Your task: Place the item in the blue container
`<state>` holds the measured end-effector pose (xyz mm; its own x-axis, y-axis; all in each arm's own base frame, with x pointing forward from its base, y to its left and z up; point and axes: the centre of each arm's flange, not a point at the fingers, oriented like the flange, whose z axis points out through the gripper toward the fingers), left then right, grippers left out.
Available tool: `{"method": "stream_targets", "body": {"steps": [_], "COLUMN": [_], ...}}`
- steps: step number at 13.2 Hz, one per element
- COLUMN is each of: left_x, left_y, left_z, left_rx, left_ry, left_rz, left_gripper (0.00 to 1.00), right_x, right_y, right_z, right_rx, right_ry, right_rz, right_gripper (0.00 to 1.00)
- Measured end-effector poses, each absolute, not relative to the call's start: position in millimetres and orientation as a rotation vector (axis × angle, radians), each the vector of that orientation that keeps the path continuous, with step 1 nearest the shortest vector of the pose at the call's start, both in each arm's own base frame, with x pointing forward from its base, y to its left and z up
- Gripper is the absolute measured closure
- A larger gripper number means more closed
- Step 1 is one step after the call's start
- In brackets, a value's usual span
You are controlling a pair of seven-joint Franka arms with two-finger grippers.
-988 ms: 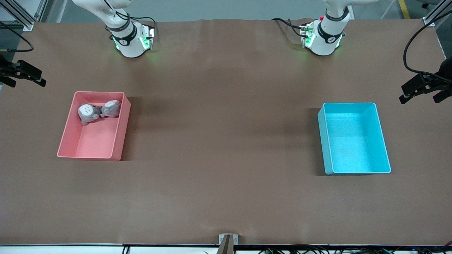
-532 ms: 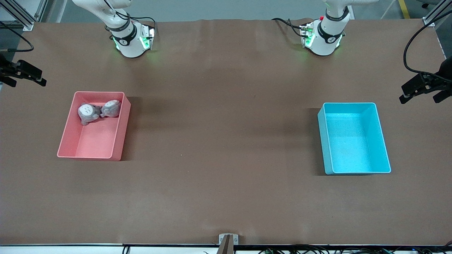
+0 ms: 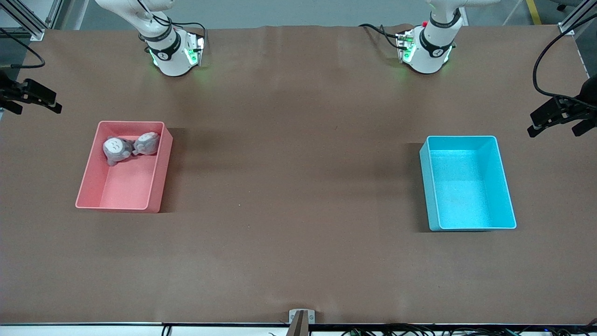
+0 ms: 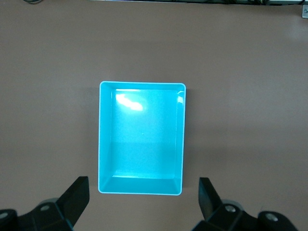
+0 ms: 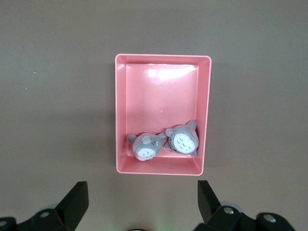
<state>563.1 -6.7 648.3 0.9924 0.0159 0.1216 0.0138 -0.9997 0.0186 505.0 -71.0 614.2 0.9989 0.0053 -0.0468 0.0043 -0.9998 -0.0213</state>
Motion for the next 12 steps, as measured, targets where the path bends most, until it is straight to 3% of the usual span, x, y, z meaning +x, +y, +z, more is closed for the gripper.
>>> {"method": "stream_targets", "body": {"steps": [12], "left_x": [563.1], "left_y": [-6.7], "left_z": [648.4], "left_rx": [3.118], "left_ry": [0.023], "left_rz": [0.191], "left_gripper": [0.0], "right_x": [506.4], "right_y": [-69.4], "right_z": [615.5], "right_rx": [-3.163], "right_ry": [-0.018], "right_rz": [0.065], "right_gripper": [0.0]}}
